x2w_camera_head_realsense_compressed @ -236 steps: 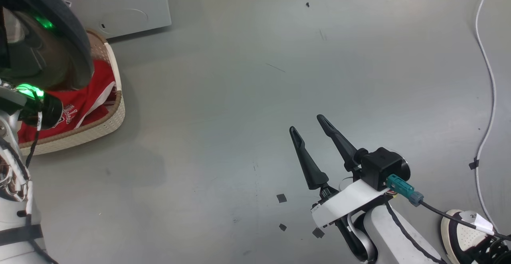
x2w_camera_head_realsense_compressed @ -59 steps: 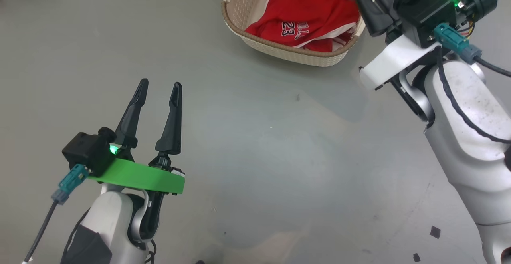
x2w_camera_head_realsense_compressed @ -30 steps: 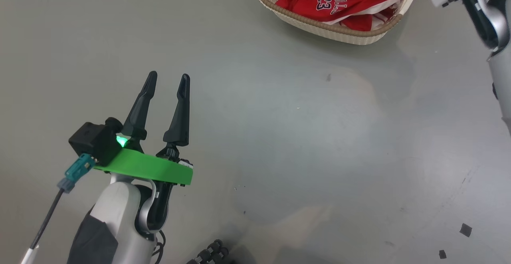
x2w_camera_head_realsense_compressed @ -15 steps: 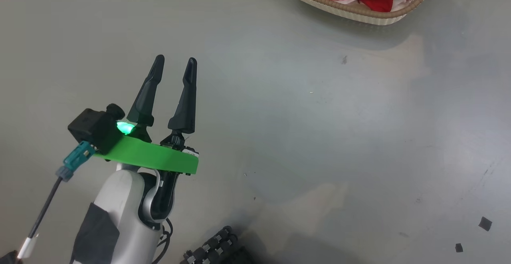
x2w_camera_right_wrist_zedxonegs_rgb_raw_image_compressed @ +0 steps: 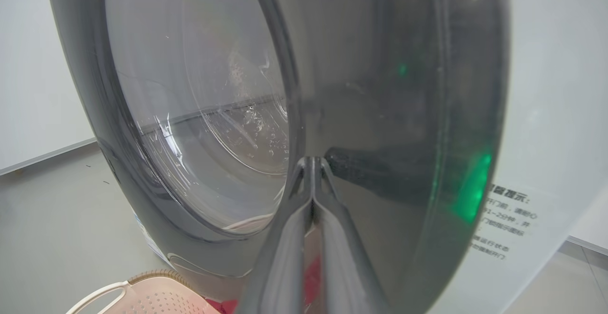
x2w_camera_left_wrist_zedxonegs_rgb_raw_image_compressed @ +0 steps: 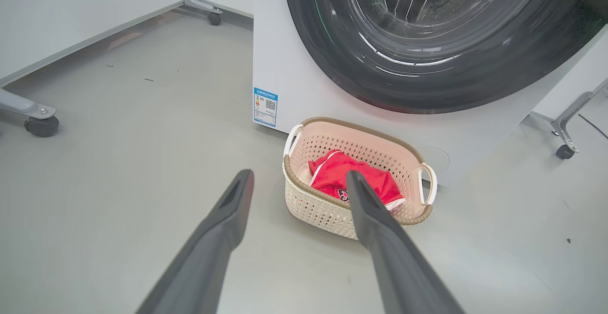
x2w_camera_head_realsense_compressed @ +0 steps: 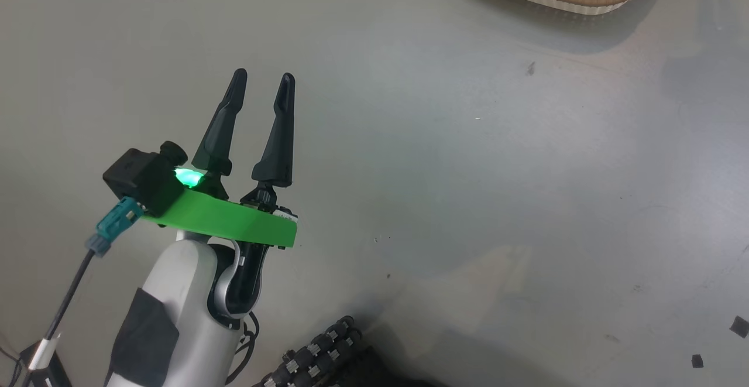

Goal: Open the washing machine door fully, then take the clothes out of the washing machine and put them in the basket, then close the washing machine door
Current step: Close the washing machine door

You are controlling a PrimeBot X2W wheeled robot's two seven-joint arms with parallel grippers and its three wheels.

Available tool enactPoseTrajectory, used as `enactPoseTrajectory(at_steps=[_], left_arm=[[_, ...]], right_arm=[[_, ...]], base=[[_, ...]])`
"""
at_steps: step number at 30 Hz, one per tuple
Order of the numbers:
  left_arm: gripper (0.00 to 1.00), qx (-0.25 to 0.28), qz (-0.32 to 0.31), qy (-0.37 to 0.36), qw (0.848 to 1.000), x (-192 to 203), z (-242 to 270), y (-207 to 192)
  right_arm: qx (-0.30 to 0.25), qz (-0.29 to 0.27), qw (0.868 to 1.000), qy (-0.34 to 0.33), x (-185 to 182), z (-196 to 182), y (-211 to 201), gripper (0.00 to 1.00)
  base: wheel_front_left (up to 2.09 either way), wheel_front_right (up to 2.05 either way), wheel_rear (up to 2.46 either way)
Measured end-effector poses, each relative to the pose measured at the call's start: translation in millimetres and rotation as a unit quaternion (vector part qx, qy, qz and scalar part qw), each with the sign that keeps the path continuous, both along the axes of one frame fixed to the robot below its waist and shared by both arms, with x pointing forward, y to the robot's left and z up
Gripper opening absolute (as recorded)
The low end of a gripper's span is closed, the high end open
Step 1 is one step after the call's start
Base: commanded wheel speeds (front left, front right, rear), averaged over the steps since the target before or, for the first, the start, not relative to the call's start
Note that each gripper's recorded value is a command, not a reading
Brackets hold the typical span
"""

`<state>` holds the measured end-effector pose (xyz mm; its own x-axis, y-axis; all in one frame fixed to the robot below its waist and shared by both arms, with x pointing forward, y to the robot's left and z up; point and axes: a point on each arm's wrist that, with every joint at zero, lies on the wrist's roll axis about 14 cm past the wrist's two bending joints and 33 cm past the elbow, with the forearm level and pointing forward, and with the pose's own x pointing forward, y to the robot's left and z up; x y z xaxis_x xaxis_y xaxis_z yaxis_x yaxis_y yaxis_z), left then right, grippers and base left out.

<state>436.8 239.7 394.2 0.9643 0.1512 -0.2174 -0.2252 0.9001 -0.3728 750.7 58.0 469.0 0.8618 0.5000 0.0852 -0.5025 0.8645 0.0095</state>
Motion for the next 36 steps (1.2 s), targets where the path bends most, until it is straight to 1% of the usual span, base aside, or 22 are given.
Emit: enactPoseTrajectory(at_steps=[7, 17, 31, 36], left_arm=[[1.00, 0.000, 0.005, 0.004, 1.000, -2.0, -1.5, 3.2], [1.00, -0.003, 0.010, 0.008, 1.000, -3.0, -4.5, 5.2], [1.00, -0.008, 0.008, 0.005, 1.000, -0.3, -2.4, 3.5], [1.00, -0.006, 0.009, -0.007, 1.000, 1.3, 6.8, 5.6]], right_arm=[[-0.004, -0.012, 1.000, 0.003, 9.2, -2.0, -2.3, 0.00], [-0.007, -0.059, 0.998, 0.006, 27.4, 1.7, -16.5, 0.00], [-0.004, -0.064, 0.998, 0.006, 29.6, 0.3, -13.6, 0.00], [-0.021, -0.061, 0.998, 0.006, 22.8, -7.1, -14.0, 0.00]], base=[[0.00, 0.00, 0.00], [0.00, 0.00, 0.00], [0.00, 0.00, 0.00], [0.00, 0.00, 0.00]])
